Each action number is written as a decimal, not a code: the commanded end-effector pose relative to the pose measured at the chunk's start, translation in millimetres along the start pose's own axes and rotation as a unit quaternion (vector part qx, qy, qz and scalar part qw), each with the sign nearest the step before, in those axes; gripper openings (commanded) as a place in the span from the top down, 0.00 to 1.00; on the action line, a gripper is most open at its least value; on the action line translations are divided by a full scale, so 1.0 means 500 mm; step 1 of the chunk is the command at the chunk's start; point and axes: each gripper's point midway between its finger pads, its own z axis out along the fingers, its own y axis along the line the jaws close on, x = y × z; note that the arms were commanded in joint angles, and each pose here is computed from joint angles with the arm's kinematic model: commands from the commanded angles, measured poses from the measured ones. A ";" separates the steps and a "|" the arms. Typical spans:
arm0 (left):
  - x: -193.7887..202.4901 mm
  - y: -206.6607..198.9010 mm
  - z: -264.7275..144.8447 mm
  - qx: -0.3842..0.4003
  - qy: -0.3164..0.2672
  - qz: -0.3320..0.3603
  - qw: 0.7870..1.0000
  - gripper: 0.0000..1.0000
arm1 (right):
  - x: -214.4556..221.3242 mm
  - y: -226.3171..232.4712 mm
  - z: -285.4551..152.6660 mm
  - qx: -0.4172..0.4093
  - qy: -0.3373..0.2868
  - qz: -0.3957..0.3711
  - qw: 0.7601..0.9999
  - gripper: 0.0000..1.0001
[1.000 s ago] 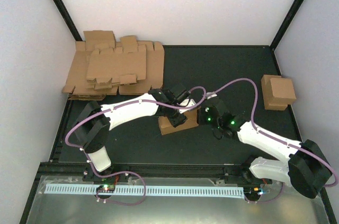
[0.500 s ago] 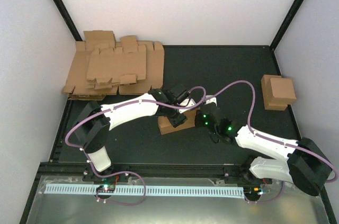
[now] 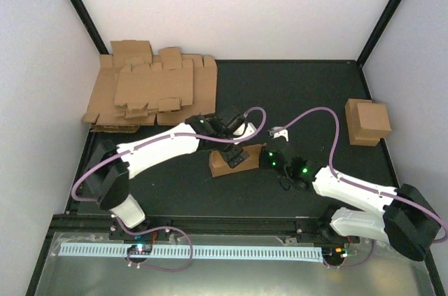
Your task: Fold the paper box
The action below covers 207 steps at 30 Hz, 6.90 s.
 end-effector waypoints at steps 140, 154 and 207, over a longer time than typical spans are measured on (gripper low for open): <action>0.128 -0.043 -0.057 0.097 -0.130 -0.193 0.968 0.54 | -0.027 -0.008 -0.029 -0.073 0.062 0.025 0.995 0.11; 0.097 -0.045 -0.105 0.105 -0.156 -0.196 0.962 0.32 | -0.088 -0.001 -0.051 -0.101 0.053 0.025 0.993 0.11; 0.095 -0.032 -0.126 0.122 -0.178 -0.262 0.941 0.91 | -0.088 0.029 -0.040 -0.149 0.081 -0.037 0.985 0.82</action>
